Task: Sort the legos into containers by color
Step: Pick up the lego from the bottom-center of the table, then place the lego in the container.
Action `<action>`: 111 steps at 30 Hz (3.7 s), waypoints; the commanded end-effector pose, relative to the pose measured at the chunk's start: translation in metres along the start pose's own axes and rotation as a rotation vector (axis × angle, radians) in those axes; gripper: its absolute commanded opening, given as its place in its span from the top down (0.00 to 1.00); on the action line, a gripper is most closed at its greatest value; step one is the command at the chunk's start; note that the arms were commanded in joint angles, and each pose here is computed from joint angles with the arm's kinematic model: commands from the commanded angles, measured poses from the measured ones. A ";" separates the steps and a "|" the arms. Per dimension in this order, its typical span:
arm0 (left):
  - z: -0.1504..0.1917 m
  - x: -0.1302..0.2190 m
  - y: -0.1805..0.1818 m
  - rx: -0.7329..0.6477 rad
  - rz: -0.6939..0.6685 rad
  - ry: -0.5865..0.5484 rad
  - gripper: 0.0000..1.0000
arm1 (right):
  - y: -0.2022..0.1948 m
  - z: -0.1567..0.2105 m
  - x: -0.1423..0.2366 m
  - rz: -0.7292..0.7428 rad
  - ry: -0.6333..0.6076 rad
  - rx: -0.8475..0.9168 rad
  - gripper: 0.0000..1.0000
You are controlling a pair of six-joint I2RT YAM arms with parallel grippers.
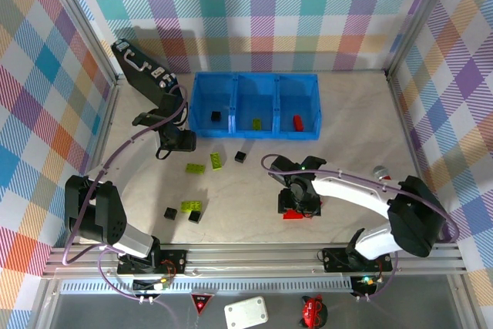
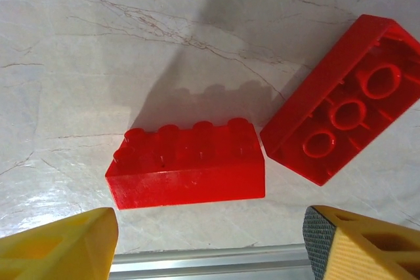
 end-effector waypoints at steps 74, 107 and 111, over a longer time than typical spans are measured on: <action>-0.001 0.005 0.002 -0.018 -0.019 0.005 0.47 | -0.006 -0.125 0.054 0.022 -0.163 0.121 0.35; -0.004 -0.004 0.002 -0.010 -0.020 0.029 0.47 | -0.062 -0.283 0.085 -0.122 -0.309 -0.376 0.37; -0.005 -0.004 0.002 -0.010 -0.018 0.031 0.47 | -0.067 -0.285 0.085 -0.109 -0.289 -0.575 0.37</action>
Point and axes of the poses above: each hand's point on the last joint's axis, 136 mm out from that joint toward the fingers, its own x axis back along the fingers, its own y axis along the line the jaws close on, z = x × y, the point moved 3 cm from there along x, back along the fingers, and after that the axes turned 14 degrees about x, right-handed, at the moved point
